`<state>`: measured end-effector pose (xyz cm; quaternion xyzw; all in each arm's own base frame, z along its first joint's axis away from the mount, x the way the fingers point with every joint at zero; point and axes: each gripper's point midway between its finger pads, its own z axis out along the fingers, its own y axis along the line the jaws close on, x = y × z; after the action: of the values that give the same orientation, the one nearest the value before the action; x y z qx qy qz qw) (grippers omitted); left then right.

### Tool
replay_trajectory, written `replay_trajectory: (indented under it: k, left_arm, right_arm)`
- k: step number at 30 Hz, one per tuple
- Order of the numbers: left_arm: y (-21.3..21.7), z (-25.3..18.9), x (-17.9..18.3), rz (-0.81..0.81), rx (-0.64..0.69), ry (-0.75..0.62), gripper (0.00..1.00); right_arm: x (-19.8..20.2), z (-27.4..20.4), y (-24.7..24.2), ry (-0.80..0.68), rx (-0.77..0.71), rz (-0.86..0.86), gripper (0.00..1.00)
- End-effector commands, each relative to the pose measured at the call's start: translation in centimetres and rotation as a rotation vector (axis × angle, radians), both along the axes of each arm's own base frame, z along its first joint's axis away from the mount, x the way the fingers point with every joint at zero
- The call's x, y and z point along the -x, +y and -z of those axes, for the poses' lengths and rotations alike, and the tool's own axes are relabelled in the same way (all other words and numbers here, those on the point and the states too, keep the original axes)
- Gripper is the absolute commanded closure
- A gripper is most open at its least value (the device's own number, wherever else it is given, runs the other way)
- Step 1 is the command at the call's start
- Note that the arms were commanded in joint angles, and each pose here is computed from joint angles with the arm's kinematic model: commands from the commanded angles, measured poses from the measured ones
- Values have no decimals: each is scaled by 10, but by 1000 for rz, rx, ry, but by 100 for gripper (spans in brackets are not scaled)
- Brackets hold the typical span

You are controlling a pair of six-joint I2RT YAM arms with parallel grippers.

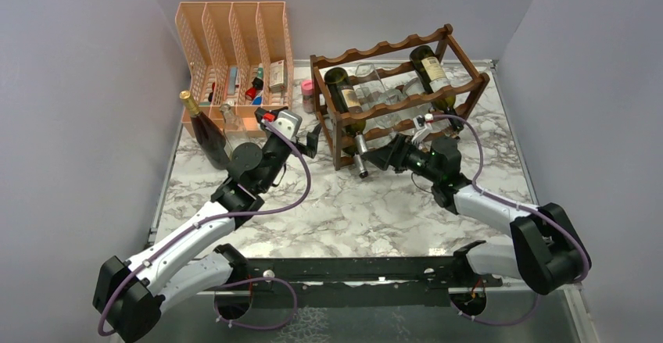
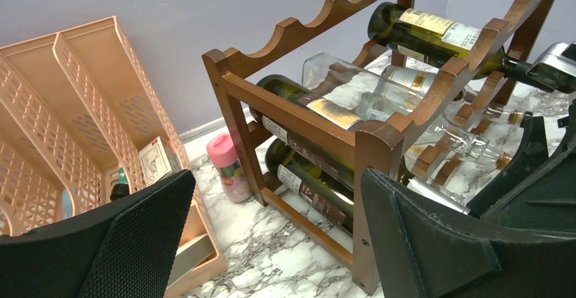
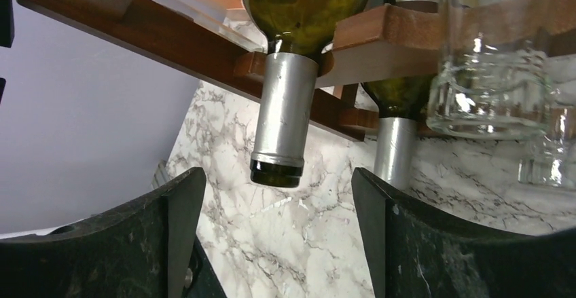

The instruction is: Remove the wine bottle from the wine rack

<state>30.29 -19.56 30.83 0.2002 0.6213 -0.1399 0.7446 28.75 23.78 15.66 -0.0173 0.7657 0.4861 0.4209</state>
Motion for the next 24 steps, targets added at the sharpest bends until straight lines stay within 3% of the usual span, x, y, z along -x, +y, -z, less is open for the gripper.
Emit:
replay_trajectory:
  k: [1, 24]
  left_arm:
    - [0, -10, 0, -10, 15, -34, 2]
    - [-1, -8, 0, -16, -3, -36, 2]
  right_arm:
    - [-12, -19, 9, -117, -23, 11, 20]
    - [-36, -15, 38, -134, -45, 57, 42]
